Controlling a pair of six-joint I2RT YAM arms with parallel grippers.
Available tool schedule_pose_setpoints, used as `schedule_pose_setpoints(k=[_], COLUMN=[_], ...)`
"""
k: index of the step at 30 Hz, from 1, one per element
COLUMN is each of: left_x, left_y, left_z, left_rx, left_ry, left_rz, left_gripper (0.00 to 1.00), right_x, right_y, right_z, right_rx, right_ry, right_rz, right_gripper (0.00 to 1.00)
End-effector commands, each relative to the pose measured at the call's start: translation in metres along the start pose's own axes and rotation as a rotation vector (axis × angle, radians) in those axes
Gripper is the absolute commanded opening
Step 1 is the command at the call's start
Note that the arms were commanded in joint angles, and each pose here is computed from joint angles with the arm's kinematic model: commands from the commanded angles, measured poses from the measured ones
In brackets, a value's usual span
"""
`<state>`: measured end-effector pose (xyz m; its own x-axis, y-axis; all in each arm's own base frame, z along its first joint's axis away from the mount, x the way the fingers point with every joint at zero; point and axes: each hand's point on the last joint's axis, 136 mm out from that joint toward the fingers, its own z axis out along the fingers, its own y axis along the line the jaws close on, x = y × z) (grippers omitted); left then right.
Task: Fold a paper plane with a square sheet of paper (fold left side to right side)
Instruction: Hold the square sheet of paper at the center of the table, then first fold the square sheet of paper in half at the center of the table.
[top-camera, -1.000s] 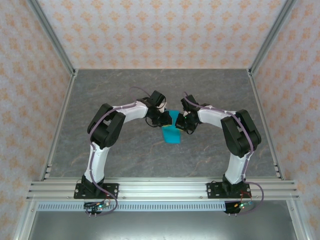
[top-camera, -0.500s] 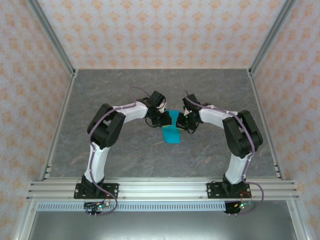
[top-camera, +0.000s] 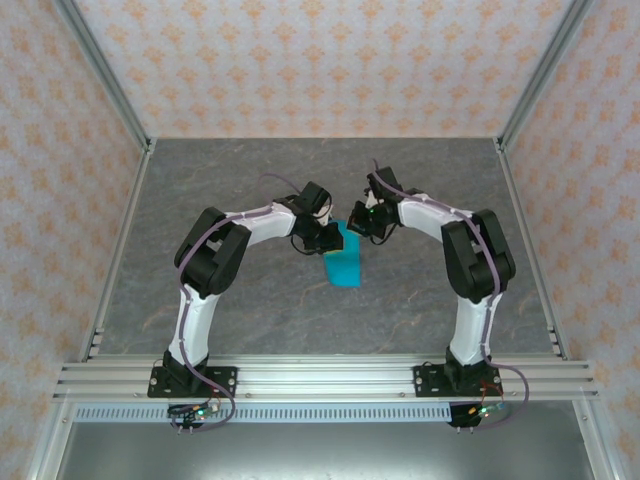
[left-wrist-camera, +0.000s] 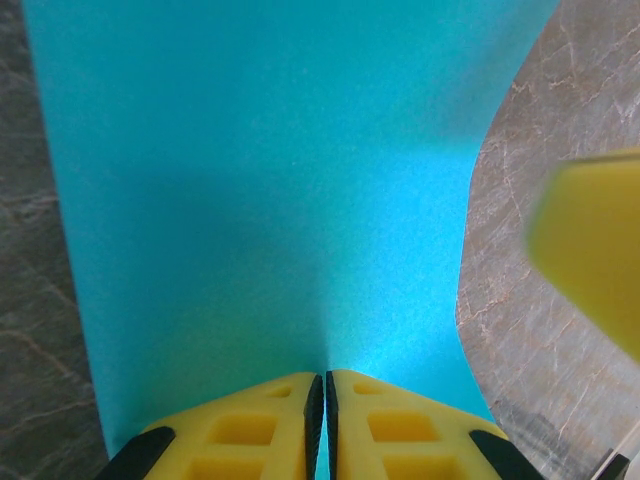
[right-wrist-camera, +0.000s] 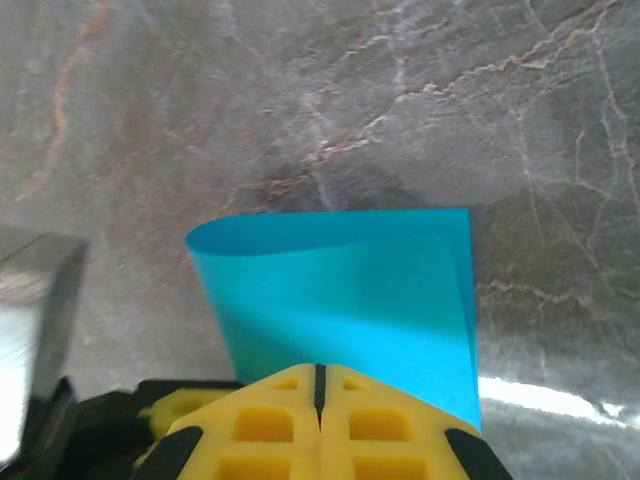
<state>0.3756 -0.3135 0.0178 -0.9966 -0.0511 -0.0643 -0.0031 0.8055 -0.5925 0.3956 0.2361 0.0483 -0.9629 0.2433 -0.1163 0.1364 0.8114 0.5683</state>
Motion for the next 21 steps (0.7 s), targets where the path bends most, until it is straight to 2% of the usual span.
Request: schedule_pose_setpoints(k=[1,11,21], left_x=[0.028,0.033,0.063], left_y=[0.031,0.023,0.017], left_z=[0.013,0.006,0.002], left_rx=[-0.119,-0.105,-0.057], left_ry=[0.078,0.076,0.124], left_rz=[-0.024,0.022,0.099], left_gripper=[0.13,0.14,0.14], right_x=[-0.005,0.014,0.023], right_y=[-0.001,-0.044,-0.058], right_z=[0.010,0.030,0.034], right_rx=[0.014,0.193,0.240], right_ry=[0.008,0.085,0.108], right_rz=[0.016,0.067,0.100], right_gripper=[0.06,0.05,0.05])
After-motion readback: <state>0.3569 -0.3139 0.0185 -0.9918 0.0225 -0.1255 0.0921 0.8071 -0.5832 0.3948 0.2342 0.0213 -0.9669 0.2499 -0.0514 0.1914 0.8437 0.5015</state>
